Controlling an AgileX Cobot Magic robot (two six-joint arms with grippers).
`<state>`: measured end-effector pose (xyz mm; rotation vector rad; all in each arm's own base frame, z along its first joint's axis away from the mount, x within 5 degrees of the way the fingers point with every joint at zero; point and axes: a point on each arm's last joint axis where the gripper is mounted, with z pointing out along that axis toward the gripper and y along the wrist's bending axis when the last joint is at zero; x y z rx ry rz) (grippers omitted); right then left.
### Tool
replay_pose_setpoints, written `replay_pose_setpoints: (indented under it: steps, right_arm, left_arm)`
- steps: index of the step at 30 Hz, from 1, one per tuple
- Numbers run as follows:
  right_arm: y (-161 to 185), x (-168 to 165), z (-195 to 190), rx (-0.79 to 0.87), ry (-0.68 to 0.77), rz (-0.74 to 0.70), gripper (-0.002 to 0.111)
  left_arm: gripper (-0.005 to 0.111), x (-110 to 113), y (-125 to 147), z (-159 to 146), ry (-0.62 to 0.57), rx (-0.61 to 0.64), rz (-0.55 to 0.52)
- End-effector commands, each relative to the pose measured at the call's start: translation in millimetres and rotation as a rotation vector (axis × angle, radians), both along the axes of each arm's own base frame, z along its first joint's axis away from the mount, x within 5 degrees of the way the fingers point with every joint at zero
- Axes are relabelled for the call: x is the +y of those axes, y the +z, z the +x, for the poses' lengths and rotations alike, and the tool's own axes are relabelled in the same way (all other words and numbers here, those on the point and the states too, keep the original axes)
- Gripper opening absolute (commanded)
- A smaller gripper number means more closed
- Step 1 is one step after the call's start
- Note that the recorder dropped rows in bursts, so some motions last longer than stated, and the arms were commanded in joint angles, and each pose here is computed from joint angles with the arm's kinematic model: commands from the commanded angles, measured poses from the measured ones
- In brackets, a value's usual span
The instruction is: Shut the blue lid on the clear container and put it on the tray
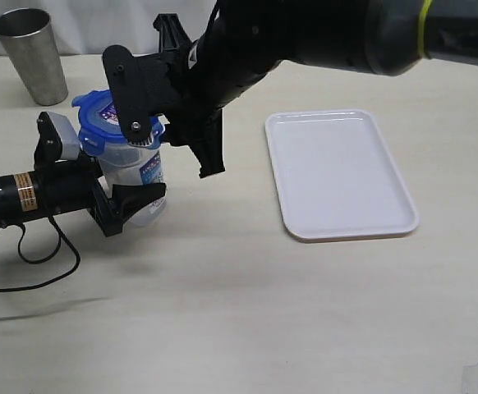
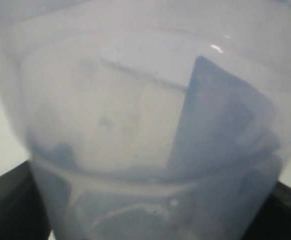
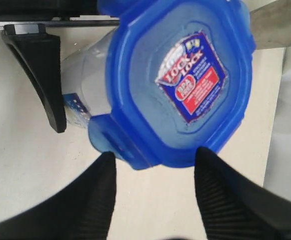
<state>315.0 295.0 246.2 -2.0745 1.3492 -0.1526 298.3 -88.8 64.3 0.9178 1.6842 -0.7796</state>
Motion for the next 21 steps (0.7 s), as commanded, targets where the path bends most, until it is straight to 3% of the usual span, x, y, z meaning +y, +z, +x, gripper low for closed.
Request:
replay_pose_setpoints:
  steps: [1,6,12,21]
  right_arm:
    - [3.6,-3.2,-6.1,0.010,0.011,-0.009,0.047]
    - [16.9,-7.1,-10.6,0.003,0.007,0.005,0.056]
    - [23.4,-8.8,-12.4,-0.005,0.005,0.015,0.057]
    - [24.0,-7.8,-14.3,0.007,0.020,0.023,0.046]
  left_arm:
    - [0.000,-0.7,1.2,-2.3,-0.017,-0.004,-0.003]
    - [0.000,-0.7,1.2,-2.3,-0.017,-0.004,-0.003]
    - [0.000,-0.7,1.2,-2.3,-0.017,-0.004,-0.003]
    - [0.000,-0.7,1.2,-2.3,-0.017,-0.004,-0.003]
